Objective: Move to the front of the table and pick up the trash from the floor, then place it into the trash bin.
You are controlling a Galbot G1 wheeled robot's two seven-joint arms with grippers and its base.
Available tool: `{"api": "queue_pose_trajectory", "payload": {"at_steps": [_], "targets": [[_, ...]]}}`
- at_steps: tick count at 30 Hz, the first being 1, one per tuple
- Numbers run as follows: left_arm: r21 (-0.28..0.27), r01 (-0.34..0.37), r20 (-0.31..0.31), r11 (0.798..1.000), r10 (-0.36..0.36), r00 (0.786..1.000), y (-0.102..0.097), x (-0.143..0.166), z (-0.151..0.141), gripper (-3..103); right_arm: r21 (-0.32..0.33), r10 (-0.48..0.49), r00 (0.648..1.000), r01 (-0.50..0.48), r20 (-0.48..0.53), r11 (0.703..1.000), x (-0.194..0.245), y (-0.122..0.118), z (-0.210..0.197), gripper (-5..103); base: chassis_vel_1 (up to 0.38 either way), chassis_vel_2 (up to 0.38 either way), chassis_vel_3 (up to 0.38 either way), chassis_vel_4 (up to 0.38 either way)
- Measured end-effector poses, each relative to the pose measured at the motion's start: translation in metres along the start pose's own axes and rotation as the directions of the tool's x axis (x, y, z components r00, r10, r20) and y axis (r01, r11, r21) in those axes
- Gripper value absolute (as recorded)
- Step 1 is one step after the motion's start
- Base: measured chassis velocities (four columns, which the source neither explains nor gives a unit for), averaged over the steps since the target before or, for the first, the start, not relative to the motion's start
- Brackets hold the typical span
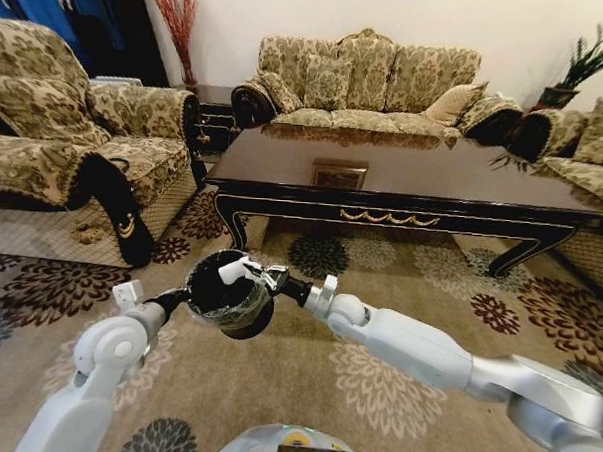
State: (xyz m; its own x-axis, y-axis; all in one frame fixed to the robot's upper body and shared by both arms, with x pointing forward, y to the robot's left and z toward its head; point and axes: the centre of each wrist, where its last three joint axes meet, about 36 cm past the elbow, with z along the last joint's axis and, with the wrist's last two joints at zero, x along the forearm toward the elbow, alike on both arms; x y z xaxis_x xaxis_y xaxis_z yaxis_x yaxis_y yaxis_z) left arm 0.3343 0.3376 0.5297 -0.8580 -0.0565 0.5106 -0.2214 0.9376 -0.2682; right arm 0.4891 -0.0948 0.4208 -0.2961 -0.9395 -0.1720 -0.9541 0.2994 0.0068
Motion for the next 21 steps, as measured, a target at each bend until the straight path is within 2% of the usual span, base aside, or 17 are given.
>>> {"api": "queue_pose_trajectory", "payload": {"at_steps": [1,4,8,9,12,13,14,15,17,19,20,21], "targets": [[0.000,0.000,0.001,1.000,0.000,1.000,0.000,0.000,0.000,4,0.004,-0.002,1.000,0.002,-0.001,1.000,-0.001,0.000,0.000,7,0.000,0.000,0.000,0.000],[0.000,0.000,0.001,1.000,0.000,1.000,0.000,0.000,0.000,4,0.005,-0.002,1.000,0.002,0.000,1.000,-0.001,-0.001,0.000,12,0.000,0.000,0.000,0.000],[-0.001,0.002,0.001,1.000,-0.002,1.000,0.001,0.000,-0.001,4,0.021,-0.007,1.000,0.007,0.000,1.000,-0.001,-0.005,-0.004,33,0.000,0.000,0.000,0.000],[-0.001,0.002,0.001,1.000,-0.002,1.000,0.001,0.000,-0.001,4,0.021,-0.007,1.000,0.007,0.000,1.000,-0.001,-0.005,-0.004,33,0.000,0.000,0.000,0.000],[-0.001,0.005,-0.003,1.000,-0.005,1.000,0.001,-0.002,0.000,4,0.027,-0.009,1.000,0.008,0.004,1.000,0.000,-0.008,-0.006,44,0.000,0.000,0.000,0.000],[-0.001,0.005,-0.003,1.000,-0.005,1.000,0.001,-0.002,0.000,4,0.027,-0.009,1.000,0.008,0.004,1.000,0.000,-0.008,-0.006,44,0.000,0.000,0.000,0.000],[-0.001,0.006,-0.003,1.000,-0.006,1.000,0.002,-0.002,0.000,4,0.029,-0.011,1.000,0.011,0.006,1.000,0.000,-0.008,-0.007,49,0.000,0.000,0.000,0.000],[-0.001,0.007,-0.004,1.000,-0.007,1.000,0.002,-0.003,0.000,4,0.030,-0.016,1.000,0.016,0.009,0.999,0.001,-0.008,-0.008,60,0.000,0.000,0.000,0.000],[-0.001,0.007,-0.005,1.000,-0.007,1.000,0.002,-0.003,0.000,4,0.032,-0.017,1.000,0.017,0.010,0.999,0.001,-0.008,-0.009,60,0.000,0.000,0.000,0.000],[-0.001,0.011,-0.009,1.000,-0.011,1.000,0.003,-0.004,0.001,4,0.037,-0.001,1.000,0.000,0.018,0.999,0.002,-0.011,-0.013,71,0.000,0.000,0.000,0.000],[-0.001,0.011,-0.009,1.000,-0.011,1.000,0.003,-0.004,0.001,4,0.037,-0.001,1.000,0.000,0.018,0.999,0.002,-0.011,-0.013,71,0.000,0.000,0.000,0.000],[-0.001,0.014,-0.014,1.000,-0.014,1.000,0.004,-0.005,0.002,4,0.037,0.025,0.999,-0.025,0.026,0.999,0.002,-0.014,-0.016,77,0.000,0.000,0.000,0.000]]}}
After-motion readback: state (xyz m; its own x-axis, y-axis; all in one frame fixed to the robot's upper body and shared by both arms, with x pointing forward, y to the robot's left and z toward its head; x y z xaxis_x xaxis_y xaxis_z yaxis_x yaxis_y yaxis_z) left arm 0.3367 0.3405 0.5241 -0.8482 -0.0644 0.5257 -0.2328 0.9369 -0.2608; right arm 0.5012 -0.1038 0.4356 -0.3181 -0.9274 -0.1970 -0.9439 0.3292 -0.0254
